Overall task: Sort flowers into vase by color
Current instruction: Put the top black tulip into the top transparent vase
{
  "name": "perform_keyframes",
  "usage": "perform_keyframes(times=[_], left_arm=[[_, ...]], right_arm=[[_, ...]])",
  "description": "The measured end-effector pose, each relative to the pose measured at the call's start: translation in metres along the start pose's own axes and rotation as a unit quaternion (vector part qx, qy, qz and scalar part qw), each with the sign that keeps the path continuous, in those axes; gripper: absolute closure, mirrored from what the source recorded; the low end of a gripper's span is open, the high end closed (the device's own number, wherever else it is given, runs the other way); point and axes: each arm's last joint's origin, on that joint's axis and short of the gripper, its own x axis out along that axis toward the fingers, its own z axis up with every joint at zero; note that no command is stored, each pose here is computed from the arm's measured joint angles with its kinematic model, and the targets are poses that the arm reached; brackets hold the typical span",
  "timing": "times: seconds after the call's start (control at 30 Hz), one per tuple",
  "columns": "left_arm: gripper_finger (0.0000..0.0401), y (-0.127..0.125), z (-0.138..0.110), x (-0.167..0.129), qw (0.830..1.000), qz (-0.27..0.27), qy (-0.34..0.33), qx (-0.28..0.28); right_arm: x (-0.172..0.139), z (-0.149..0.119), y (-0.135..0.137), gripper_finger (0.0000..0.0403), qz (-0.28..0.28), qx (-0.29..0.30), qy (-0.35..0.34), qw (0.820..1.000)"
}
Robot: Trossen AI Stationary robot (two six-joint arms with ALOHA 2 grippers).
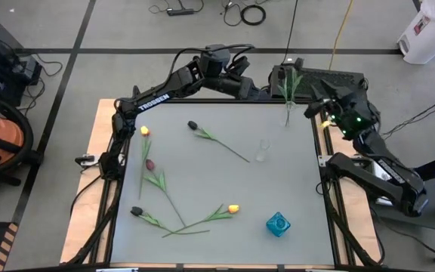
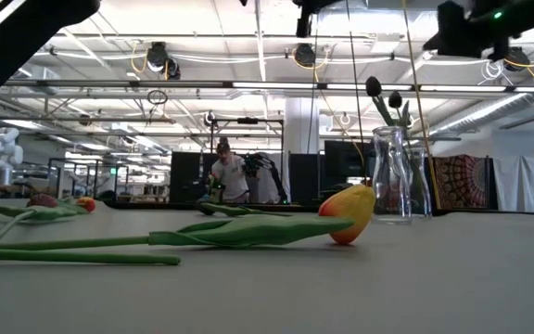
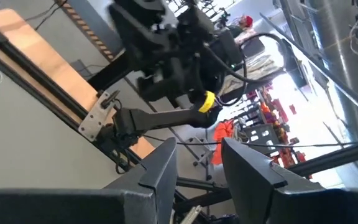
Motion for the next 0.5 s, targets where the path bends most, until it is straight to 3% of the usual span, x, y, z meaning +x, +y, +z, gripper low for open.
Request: perform_keyframes(times=[0.13, 0.27, 0.5], left_arm=[[0.0269, 0.005, -0.003, -0.001, 0.999, 0.034, 0.004, -0.03], [0.0269, 0.015, -0.016, -0.01, 0.987, 0.146, 0.025, -0.066], [0.0269, 0.006, -0.04, -0.055, 0.922, 0.377, 0.027, -0.087]], right_arm=[[-0.013, 0.005, -0.002, 0.0197, 0.014, 0.004, -0.02, 1.0], [-0.022, 0.007, -0.002, 0.0197, 0.046, 0.006, -0.032, 0.998], [-0.027, 0.001, -0.002, 0.0197, 0.065, 0.001, -0.003, 0.998]])
